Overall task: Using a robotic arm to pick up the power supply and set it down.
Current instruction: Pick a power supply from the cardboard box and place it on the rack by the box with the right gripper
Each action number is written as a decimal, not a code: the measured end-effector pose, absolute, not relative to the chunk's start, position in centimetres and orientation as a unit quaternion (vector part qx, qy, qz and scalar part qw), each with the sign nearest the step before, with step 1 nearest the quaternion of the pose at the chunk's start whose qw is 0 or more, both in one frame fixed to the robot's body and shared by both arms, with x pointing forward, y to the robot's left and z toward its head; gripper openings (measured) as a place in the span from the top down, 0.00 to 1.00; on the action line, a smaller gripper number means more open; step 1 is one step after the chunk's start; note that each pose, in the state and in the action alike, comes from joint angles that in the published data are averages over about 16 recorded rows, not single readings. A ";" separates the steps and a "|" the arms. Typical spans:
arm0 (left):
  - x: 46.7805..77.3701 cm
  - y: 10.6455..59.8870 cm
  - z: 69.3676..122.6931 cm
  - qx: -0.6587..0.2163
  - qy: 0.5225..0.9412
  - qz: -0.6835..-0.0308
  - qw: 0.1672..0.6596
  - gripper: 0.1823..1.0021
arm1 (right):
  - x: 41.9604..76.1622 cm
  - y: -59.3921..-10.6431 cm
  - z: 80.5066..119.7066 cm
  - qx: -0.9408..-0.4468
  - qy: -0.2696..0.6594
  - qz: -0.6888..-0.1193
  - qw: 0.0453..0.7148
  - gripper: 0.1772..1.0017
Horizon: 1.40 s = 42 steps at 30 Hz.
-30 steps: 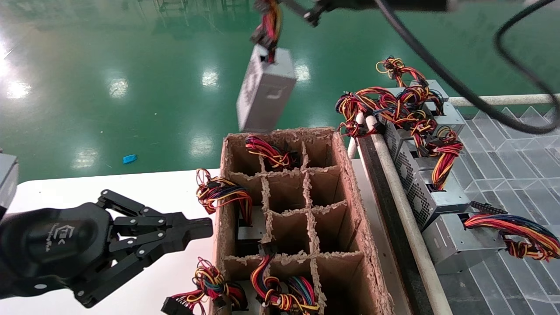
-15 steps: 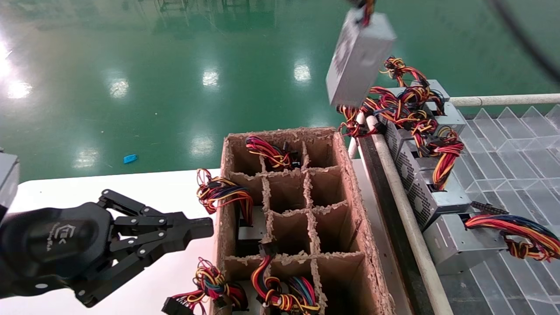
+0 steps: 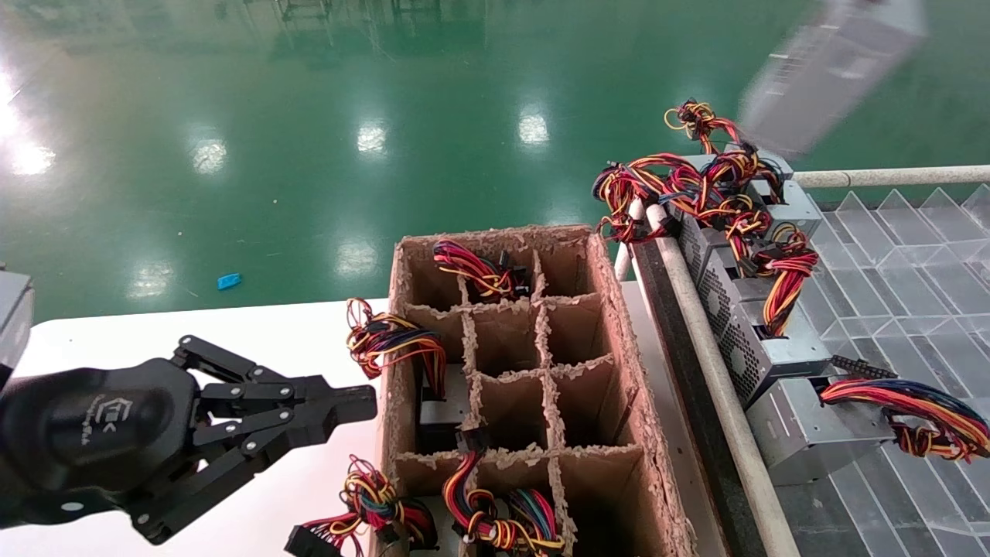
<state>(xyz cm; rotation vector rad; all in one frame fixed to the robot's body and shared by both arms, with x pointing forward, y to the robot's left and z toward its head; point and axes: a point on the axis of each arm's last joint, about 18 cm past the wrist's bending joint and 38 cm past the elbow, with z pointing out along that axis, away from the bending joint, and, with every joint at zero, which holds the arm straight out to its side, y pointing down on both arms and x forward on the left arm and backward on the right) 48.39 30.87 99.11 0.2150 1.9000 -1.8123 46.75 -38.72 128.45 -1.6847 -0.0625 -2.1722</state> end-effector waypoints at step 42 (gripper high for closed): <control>48.4 30.9 99.1 0.079 0.698 -0.666 0.251 0.99 | 44.7 -48.2 116.9 -0.704 0.105 -0.665 0.226 0.91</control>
